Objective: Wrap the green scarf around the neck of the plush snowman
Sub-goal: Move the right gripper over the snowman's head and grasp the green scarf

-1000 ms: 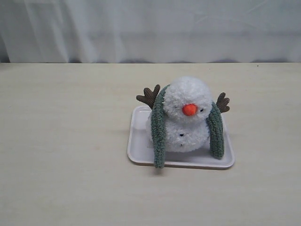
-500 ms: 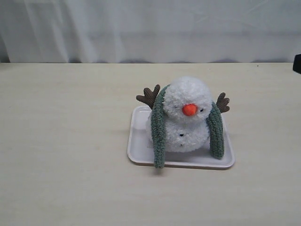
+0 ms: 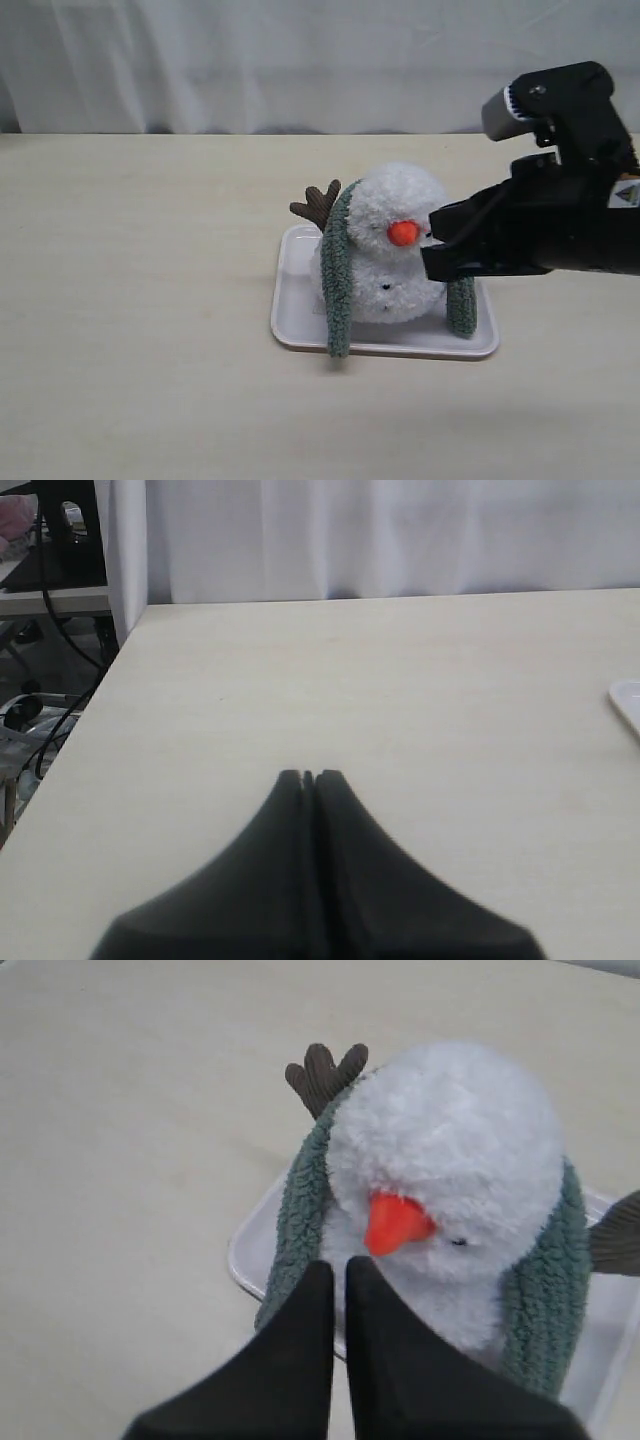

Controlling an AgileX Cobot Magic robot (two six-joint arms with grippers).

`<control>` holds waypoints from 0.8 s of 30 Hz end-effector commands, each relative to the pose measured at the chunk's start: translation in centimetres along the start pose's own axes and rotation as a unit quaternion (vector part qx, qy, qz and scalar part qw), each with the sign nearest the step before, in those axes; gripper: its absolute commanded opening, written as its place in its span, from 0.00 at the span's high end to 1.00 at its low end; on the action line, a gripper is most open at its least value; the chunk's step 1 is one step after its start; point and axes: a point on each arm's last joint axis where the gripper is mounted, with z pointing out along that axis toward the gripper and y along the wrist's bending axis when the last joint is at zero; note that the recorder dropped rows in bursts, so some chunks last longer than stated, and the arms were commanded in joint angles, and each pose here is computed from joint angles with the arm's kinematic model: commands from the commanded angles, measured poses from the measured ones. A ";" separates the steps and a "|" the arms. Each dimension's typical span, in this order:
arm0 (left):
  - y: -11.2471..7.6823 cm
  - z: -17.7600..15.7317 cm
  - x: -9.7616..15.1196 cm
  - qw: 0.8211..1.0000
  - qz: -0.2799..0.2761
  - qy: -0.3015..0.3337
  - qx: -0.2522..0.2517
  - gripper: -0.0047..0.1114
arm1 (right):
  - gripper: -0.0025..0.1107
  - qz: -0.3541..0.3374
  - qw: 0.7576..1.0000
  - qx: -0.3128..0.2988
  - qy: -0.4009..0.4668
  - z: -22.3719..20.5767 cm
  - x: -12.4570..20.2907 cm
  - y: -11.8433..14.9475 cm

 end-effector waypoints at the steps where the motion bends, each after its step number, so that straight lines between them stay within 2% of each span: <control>1: 0.0 0.0 0.0 1.000 -0.001 -0.004 0.000 0.96 | 0.94 -0.001 1.000 0.002 -0.027 2.6 -2.0 0.4; 5: 0.0 0.0 0.0 1.000 -0.001 -0.004 0.000 0.96 | 0.94 -0.003 0.999 0.001 -0.054 4.5 -5.7 0.6; 10: 0.0 0.0 0.0 1.000 -0.001 -0.004 0.000 0.96 | 0.94 -0.019 0.998 0.009 -0.059 7.9 -7.4 0.4; 16: 0.0 0.0 -0.1 1.000 -0.001 -0.008 0.000 0.96 | 0.94 -0.096 0.993 0.029 -0.056 11.2 -9.5 0.0; 18: 0.0 0.0 -0.1 1.000 -0.001 -0.008 0.000 0.96 | 0.94 -0.138 0.988 0.045 -0.060 11.6 -10.4 -0.2; 21: 0.0 0.0 -0.1 1.000 -0.001 -0.008 0.000 0.96 | 0.94 -0.154 0.983 0.085 -0.054 11.4 -12.0 -1.1; 24: 0.0 0.0 -0.1 1.000 -0.001 -0.008 0.000 0.96 | 0.94 -0.164 0.970 0.176 -0.024 10.4 -13.5 -2.6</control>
